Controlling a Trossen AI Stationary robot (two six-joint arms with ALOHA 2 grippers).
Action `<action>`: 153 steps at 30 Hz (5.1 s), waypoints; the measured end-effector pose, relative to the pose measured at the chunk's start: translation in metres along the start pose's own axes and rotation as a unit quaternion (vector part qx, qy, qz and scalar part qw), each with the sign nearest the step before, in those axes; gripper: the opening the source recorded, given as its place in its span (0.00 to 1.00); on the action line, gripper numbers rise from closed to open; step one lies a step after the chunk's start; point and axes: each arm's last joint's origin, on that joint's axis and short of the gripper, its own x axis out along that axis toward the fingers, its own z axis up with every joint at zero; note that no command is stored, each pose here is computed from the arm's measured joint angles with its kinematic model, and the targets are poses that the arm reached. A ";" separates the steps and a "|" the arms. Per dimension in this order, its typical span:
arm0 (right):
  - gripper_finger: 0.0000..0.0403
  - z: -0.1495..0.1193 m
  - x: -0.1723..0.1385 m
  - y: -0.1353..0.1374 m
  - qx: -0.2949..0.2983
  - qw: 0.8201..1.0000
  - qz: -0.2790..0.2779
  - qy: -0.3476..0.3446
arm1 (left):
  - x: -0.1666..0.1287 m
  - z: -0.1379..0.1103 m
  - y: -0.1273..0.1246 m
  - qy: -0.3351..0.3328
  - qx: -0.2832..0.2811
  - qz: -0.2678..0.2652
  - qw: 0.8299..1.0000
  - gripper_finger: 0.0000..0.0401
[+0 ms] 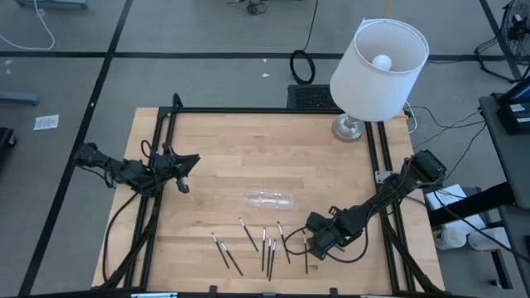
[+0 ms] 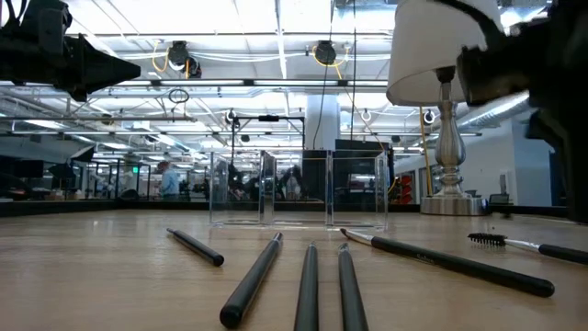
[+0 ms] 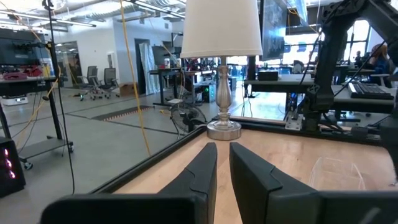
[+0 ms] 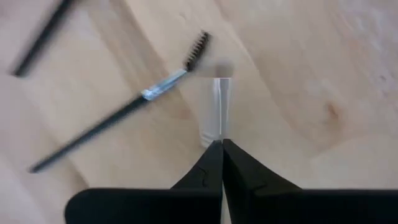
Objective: Pick & Place Makeup Supplies
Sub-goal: Put the makeup brush into the transparent organizer
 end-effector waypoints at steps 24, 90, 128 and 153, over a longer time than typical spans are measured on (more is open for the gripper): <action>0.00 0.004 -0.037 0.054 -0.041 0.998 0.052 0.005 | 0.000 0.000 0.000 0.000 0.000 0.001 1.000 0.13; 0.23 0.000 0.076 0.055 -0.086 0.983 -0.110 0.115 | 0.000 0.000 0.000 0.001 -0.011 0.003 1.000 0.13; 0.02 0.001 0.086 0.047 -0.039 0.991 -0.095 0.090 | 0.000 0.000 0.000 0.001 -0.011 0.003 1.000 0.13; 0.00 0.011 0.035 0.037 -0.027 0.993 -0.119 0.002 | 0.000 0.000 0.000 0.001 -0.011 0.004 1.000 0.13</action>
